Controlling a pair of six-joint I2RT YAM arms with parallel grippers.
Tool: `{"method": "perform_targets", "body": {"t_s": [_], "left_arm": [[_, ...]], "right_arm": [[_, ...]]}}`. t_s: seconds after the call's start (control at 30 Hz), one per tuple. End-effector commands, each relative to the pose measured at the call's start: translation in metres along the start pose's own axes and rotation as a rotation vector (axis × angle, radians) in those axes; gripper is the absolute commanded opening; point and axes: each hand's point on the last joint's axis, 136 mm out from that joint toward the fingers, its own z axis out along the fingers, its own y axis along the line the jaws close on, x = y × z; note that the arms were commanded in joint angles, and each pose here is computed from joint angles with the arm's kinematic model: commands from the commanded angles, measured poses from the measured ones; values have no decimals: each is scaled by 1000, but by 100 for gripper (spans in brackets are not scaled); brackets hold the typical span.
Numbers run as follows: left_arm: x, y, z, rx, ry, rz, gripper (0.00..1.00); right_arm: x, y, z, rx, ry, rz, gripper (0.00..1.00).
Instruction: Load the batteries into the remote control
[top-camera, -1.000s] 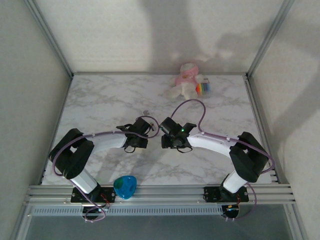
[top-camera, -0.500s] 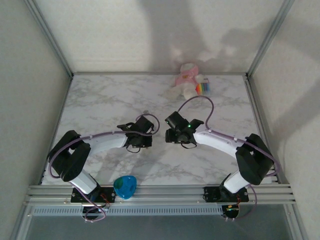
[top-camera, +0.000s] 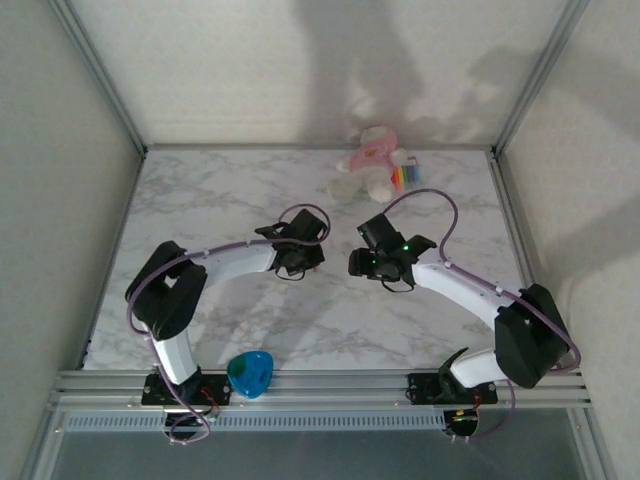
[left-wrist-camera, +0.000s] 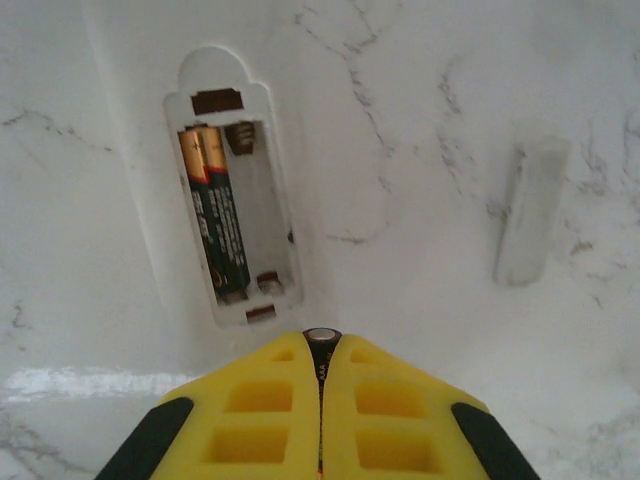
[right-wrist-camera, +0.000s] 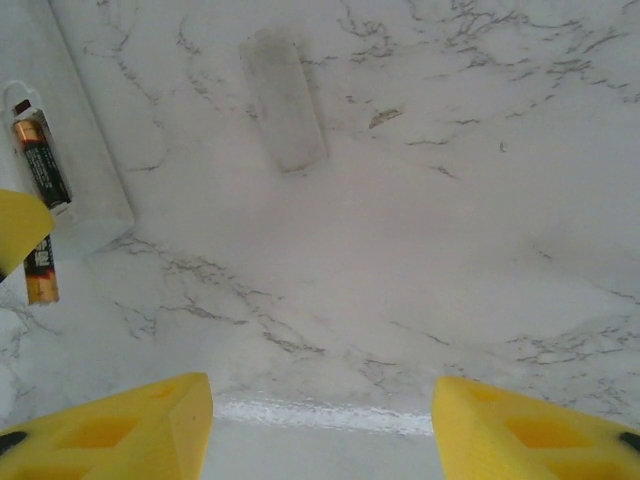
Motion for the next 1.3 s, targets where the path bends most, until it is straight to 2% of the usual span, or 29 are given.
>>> {"method": "perform_targets", "body": {"t_s": [0.0,0.47,0.77,1.27], "left_arm": [[-21,0,0,-33,-66,-98,1],[-47,18,16,-131,-99,-116,1],[-40,24,27,-149,-69,-108,1],[-33,23,22,-143,-45,-104,4]], "right_arm": [[6,-8,-2,-2,23,-13,61],[5,-16,2,-3,37,4,61],[4,-18,3,-1,38,13,61],[4,-16,9,-8,48,25,61]]}}
